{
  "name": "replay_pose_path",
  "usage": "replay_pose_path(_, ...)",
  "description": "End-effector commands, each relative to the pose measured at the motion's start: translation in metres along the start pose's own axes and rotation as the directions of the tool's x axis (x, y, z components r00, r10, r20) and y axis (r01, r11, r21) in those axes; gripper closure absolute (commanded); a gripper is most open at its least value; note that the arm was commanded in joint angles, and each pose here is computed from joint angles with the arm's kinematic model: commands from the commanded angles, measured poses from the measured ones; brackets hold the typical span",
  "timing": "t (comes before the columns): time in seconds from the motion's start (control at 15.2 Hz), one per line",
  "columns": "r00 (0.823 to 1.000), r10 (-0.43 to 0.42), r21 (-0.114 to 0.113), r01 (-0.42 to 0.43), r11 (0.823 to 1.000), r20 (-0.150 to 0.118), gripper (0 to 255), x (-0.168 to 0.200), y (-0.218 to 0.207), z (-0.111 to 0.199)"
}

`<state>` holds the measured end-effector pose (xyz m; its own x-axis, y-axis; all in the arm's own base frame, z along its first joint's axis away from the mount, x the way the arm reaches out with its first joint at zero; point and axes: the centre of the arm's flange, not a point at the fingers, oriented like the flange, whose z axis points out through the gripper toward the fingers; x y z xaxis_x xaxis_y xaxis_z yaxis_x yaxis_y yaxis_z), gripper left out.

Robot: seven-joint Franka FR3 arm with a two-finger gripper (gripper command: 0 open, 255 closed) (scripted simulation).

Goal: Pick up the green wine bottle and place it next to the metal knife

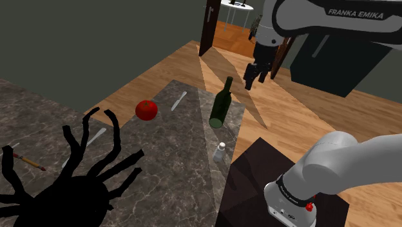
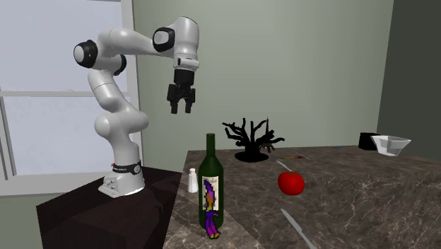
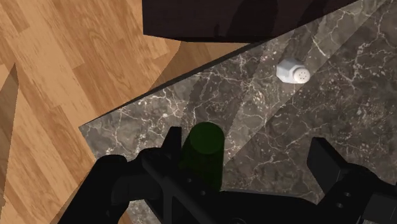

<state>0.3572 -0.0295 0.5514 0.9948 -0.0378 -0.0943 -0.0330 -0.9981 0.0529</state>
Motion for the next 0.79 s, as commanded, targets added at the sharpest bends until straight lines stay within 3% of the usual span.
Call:
replay_pose_path(0.0, 1.0, 0.014, 0.014, -0.014, 1.0, 0.001, 0, 0.025, 0.008, 0.006)
replay_pose_path(0.73, 0.996, 0.087, 0.093, -0.088, 0.992, 0.016, 0, 0.16, 0.066, 0.039)
